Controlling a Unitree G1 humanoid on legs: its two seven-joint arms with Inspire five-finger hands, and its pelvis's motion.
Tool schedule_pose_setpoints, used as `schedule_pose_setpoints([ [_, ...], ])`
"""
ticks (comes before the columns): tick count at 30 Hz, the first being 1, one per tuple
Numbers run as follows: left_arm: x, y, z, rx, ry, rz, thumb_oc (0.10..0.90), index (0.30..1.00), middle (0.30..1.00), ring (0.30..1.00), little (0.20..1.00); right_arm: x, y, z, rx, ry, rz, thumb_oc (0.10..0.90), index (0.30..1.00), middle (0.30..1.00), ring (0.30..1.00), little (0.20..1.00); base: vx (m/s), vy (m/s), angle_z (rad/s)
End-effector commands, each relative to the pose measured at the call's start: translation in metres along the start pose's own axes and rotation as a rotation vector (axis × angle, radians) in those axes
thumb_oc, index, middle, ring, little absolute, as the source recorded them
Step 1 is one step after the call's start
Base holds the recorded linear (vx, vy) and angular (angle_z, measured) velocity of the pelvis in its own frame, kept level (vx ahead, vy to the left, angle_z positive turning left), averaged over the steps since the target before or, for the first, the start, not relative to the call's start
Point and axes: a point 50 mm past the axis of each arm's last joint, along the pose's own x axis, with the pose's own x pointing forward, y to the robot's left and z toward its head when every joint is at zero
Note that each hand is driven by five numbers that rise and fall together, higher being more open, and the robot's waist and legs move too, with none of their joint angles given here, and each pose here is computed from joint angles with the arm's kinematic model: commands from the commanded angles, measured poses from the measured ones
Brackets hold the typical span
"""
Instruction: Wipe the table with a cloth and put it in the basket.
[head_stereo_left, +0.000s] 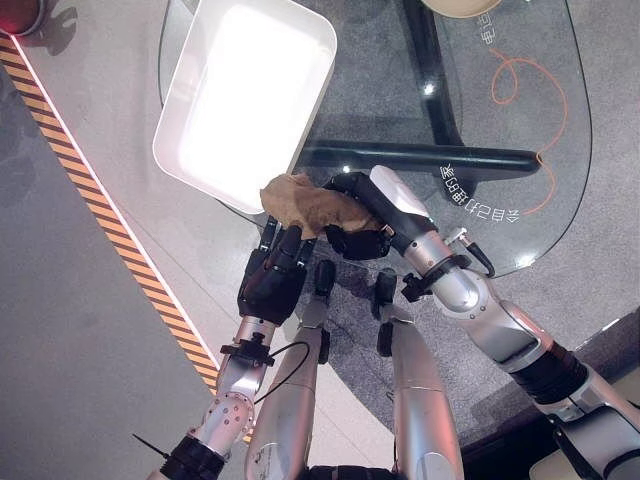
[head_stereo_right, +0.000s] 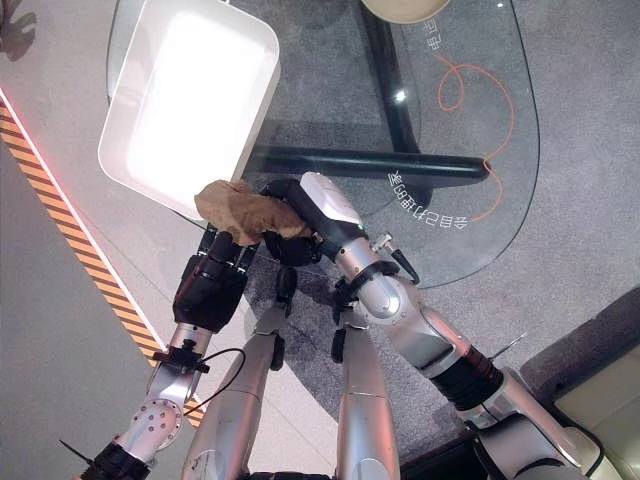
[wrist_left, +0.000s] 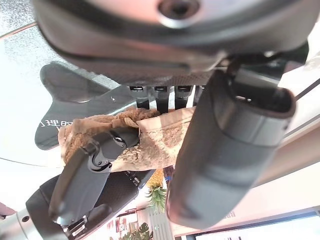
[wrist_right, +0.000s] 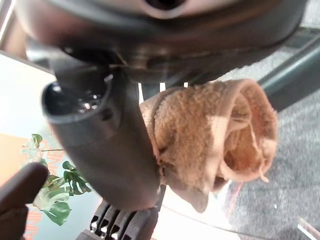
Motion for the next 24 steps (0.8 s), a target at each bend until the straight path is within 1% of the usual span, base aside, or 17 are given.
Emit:
schedule_pose_setpoints([
  [1, 0.033, -0.088, 0.008, -0.085, -0.090, -0.468, 0.800, 0.900, 0.900, 0.900, 0.900, -0.020, 0.057, 0.080, 0.163, -0.403, 0.394, 0.100, 0.300, 0.300, 0.300, 0.200, 0.00, 0.000, 0.00],
  [5, 0.035, -0.087, 0.008, -0.152, -0.103, -0.454, 0.800, 0.900, 0.900, 0.900, 0.900, -0.020, 0.062, 0.081, 0.146, -0.408, 0.453, 0.100, 0.300, 0.300, 0.300, 0.200, 0.00, 0.000, 0.00],
  [7, 0.034, -0.088, 0.008, -0.204, -0.119, -0.460, 0.800, 0.900, 0.900, 0.900, 0.900, -0.020, 0.065, 0.083, 0.123, -0.409, 0.516, 0.100, 0.300, 0.300, 0.300, 0.200, 0.00, 0.000, 0.00],
  [11, 0.035, -0.089, 0.011, -0.260, -0.161, -0.483, 0.800, 0.900, 0.900, 0.900, 0.900, -0.020, 0.069, 0.082, 0.118, -0.396, 0.585, 0.100, 0.300, 0.300, 0.300, 0.200, 0.00, 0.000, 0.00],
  [15, 0.039, -0.095, 0.013, -0.195, -0.186, -0.495, 0.800, 0.900, 0.900, 0.900, 0.900, -0.019, 0.073, 0.082, 0.164, -0.375, 0.669, 0.100, 0.300, 0.300, 0.300, 0.200, 0.00, 0.000, 0.00],
  [18, 0.041, -0.097, 0.014, -0.168, -0.185, -0.474, 0.800, 0.900, 0.900, 0.900, 0.900, -0.019, 0.075, 0.082, 0.185, -0.374, 0.710, 0.100, 0.300, 0.300, 0.300, 0.200, 0.00, 0.000, 0.00],
  [20, 0.045, -0.095, 0.013, -0.143, -0.183, -0.429, 0.800, 0.900, 0.900, 0.900, 0.900, -0.018, 0.077, 0.082, 0.190, -0.372, 0.740, 0.100, 0.300, 0.300, 0.300, 0.200, 0.00, 0.000, 0.00],
  [21, 0.046, -0.093, 0.014, -0.129, -0.185, -0.380, 0.800, 0.900, 0.900, 0.900, 0.900, -0.018, 0.078, 0.081, 0.187, -0.371, 0.749, 0.100, 0.300, 0.300, 0.300, 0.200, 0.00, 0.000, 0.00],
  [24, 0.048, -0.090, 0.013, -0.125, -0.178, -0.329, 0.800, 0.900, 0.900, 0.900, 0.900, -0.017, 0.078, 0.082, 0.193, -0.368, 0.745, 0.100, 0.300, 0.300, 0.300, 0.200, 0.00, 0.000, 0.00],
])
